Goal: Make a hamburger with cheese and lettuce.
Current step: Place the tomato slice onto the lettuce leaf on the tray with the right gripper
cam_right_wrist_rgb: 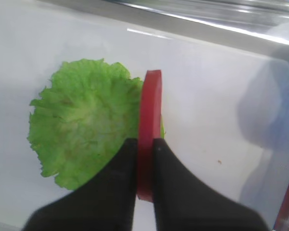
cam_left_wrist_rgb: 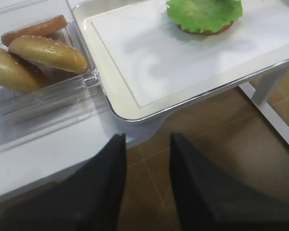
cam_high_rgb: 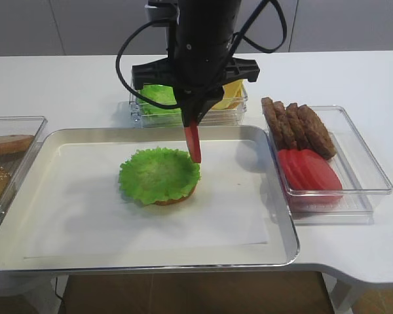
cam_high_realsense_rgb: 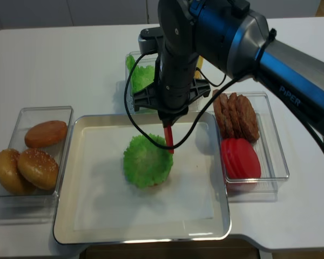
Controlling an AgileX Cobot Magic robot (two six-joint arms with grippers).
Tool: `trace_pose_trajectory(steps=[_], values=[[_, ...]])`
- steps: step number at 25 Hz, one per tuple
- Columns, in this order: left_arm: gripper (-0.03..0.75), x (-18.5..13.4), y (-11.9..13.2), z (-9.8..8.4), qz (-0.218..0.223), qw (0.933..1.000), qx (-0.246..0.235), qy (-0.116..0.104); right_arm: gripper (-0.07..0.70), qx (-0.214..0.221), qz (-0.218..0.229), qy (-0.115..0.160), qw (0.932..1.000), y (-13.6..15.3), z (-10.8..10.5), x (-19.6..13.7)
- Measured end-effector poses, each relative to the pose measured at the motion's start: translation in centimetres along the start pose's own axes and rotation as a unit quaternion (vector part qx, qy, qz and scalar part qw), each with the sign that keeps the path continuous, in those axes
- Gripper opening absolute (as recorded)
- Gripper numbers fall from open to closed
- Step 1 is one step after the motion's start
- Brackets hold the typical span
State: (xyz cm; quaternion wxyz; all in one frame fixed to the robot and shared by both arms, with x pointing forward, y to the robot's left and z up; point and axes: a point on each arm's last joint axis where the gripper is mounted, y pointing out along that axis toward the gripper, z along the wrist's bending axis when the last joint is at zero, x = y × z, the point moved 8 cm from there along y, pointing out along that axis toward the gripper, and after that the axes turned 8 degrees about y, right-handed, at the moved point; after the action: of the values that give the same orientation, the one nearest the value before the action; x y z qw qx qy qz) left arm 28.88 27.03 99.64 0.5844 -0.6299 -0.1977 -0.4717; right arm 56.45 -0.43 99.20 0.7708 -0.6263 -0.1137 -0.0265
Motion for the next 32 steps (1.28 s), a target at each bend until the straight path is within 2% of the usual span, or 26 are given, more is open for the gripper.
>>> trace_pose_trajectory(steps=[32], values=[[0.235, 0.0, 0.0, 0.0, 0.0, 1.0, 0.0, 0.0, 0.079, -0.004, 0.005, 0.002, 1.0, 0.7, 0.01, 0.08]])
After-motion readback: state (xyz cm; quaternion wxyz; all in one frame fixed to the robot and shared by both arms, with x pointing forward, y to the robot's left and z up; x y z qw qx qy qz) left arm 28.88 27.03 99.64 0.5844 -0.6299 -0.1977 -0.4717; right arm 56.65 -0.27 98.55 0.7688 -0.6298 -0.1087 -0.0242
